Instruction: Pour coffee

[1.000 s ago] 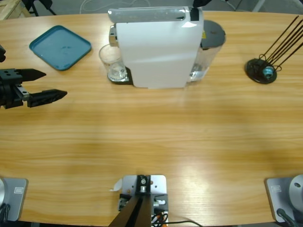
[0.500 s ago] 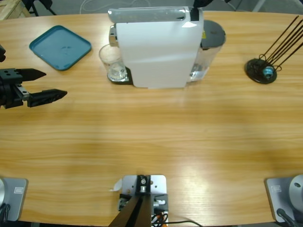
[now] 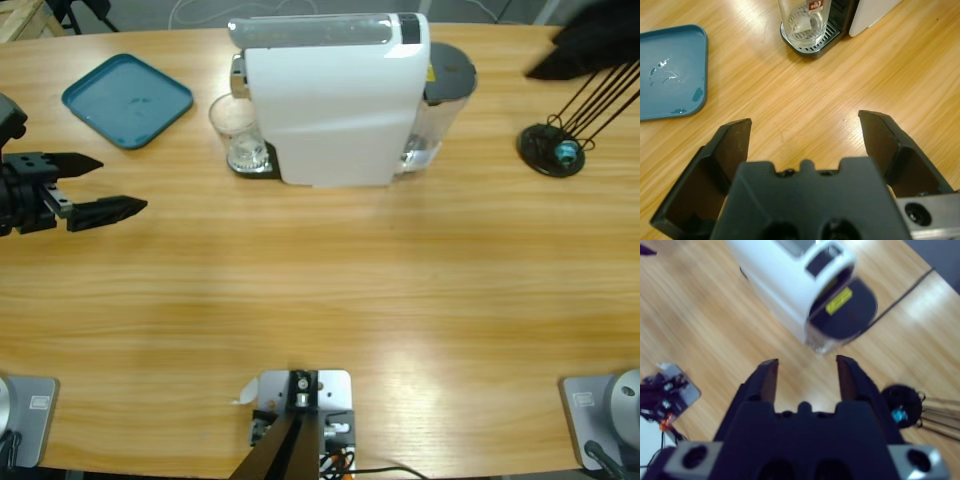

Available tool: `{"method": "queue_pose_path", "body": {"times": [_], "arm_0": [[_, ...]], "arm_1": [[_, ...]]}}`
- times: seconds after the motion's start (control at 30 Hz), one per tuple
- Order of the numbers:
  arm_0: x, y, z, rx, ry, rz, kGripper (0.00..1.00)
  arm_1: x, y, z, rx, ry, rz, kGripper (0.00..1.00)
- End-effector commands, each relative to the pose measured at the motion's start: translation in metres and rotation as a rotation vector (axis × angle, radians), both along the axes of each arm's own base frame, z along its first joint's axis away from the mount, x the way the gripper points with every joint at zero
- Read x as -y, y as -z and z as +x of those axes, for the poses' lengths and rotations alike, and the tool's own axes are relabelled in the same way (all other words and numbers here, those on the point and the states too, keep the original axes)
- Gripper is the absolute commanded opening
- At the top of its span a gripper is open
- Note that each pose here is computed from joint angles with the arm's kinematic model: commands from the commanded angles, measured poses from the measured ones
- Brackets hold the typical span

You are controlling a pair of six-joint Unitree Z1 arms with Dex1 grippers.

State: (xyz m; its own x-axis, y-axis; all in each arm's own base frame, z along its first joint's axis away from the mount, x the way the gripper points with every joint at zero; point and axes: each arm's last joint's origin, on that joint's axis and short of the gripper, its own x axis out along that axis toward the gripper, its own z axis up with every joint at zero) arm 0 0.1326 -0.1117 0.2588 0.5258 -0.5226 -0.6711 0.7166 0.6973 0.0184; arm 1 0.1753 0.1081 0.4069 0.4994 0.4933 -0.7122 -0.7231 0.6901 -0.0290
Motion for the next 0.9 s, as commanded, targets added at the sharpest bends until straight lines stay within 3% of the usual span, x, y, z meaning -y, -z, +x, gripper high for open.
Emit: {"method": "queue_pose_path", "body": {"times": [0.03,0.1,0.17,0.37,0.57,0.9], "arm_0": [[0.003,0.016,0.005,-0.054,0.004,0.042,0.931],[0.002,0.015,0.005,-0.053,0.004,0.042,0.931],[0.003,0.016,0.006,-0.055,0.003,0.042,0.931],[0.006,0.02,0.01,-0.064,0.001,0.055,0.931],[0.005,0.02,0.009,-0.058,-0.003,0.054,0.936],[0.003,0.02,0.006,-0.053,-0.004,0.049,0.936]], "arm_1": [[0.043,0.072,-0.07,0.095,0.043,0.029,0.667],[0.049,0.093,-0.08,0.111,0.056,0.032,0.665],[0.052,0.096,-0.085,0.144,0.072,0.064,0.665],[0.054,0.106,-0.088,0.113,0.108,0.092,0.665],[0.06,0.109,-0.099,0.133,0.15,0.14,0.665],[0.053,0.122,-0.083,0.091,0.189,0.121,0.665]]}}
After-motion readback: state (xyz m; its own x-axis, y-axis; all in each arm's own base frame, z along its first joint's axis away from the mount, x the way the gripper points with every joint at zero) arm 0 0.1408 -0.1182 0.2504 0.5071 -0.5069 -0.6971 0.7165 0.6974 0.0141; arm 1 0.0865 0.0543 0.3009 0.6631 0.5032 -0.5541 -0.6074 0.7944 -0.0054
